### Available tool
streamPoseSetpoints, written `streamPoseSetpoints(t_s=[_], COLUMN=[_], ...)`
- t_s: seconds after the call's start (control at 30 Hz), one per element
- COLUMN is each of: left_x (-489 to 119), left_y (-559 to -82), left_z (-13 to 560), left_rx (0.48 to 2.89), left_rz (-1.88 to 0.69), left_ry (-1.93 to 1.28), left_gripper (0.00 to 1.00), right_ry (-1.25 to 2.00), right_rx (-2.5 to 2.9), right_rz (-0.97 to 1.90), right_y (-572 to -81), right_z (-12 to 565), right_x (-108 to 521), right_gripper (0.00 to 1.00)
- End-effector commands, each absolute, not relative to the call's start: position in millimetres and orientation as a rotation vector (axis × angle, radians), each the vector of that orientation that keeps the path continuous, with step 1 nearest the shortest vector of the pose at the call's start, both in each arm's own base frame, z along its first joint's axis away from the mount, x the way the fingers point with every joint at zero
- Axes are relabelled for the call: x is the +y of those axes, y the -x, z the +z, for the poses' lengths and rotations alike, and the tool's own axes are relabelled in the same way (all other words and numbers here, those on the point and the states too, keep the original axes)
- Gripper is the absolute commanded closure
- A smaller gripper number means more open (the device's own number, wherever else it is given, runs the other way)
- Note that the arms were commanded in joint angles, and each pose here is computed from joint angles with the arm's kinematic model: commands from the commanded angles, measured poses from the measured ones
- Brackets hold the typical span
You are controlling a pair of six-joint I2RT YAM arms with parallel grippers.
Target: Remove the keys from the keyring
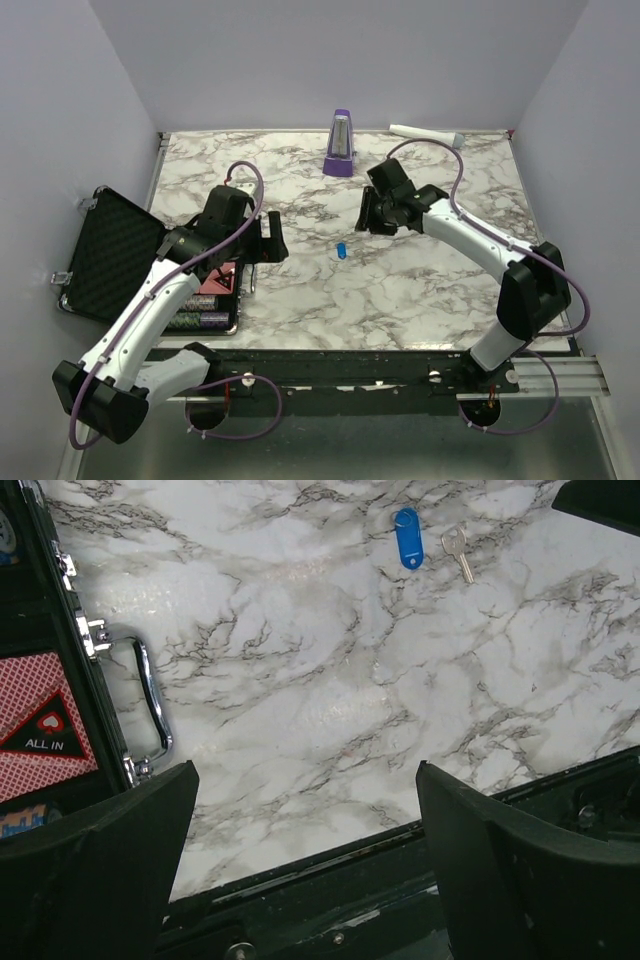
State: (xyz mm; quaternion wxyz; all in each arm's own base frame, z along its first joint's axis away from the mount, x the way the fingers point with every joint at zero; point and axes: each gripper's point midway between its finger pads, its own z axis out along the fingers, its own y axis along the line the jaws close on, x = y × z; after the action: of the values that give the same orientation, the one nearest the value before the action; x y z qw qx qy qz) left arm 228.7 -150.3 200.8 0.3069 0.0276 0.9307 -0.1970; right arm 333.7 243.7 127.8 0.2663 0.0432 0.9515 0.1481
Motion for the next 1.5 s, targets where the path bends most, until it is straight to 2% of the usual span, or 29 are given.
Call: streamPoseSetpoints(t_s=[0.0, 0.07, 0.13, 0.43, 0.7, 0.8, 1.07, 1.47], left_x=[-145.1, -141.9, -138.6, -109.6, -73.1, -65.3, -37.8, -8.4], left_y=[-238.9, -240.8, -242.6, -254.7, -272.3, -275.4, -294.9, -326.4], left_z=[222.8, 226.3, 230.2, 241.0, 252.8, 231.2, 182.5, 147.0], left_rx=[2.351, 2.326, 2.295, 2.112, 1.793, 1.757, 1.799, 1.660], left_rz=[-0.505, -0.490, -0.479, -0.380, -0.205, -0.138, -0.042, -0.014], left_ry=[-0.069, -0.058, -0.051, 0.002, 0.030, -0.005, 0.077, 0.121], left_gripper=[0.02, 0.02, 0.02, 0.01, 0.02, 0.04, 0.01, 0.01], right_ry=[-0.044, -0.027, -0.027, 0.030, 0.040, 0.044, 0.038, 0.001], right_rx=[2.502, 2.482, 2.453, 2.302, 2.132, 2.129, 2.122, 2.162], right_rz=[0.473, 0.475, 0.465, 0.443, 0.461, 0.482, 0.577, 0.688], right_y=[-330.4, -328.9, -329.3, -320.7, -308.7, -303.8, -288.7, -279.3], right_z=[154.6, 162.0, 170.3, 190.6, 203.1, 203.6, 204.0, 202.7], right_x=[249.4, 247.6, 242.8, 220.7, 200.4, 200.8, 204.9, 217.5], right_gripper=[0.42, 0.25, 0.03, 0.01, 0.00, 0.01, 0.01, 0.00])
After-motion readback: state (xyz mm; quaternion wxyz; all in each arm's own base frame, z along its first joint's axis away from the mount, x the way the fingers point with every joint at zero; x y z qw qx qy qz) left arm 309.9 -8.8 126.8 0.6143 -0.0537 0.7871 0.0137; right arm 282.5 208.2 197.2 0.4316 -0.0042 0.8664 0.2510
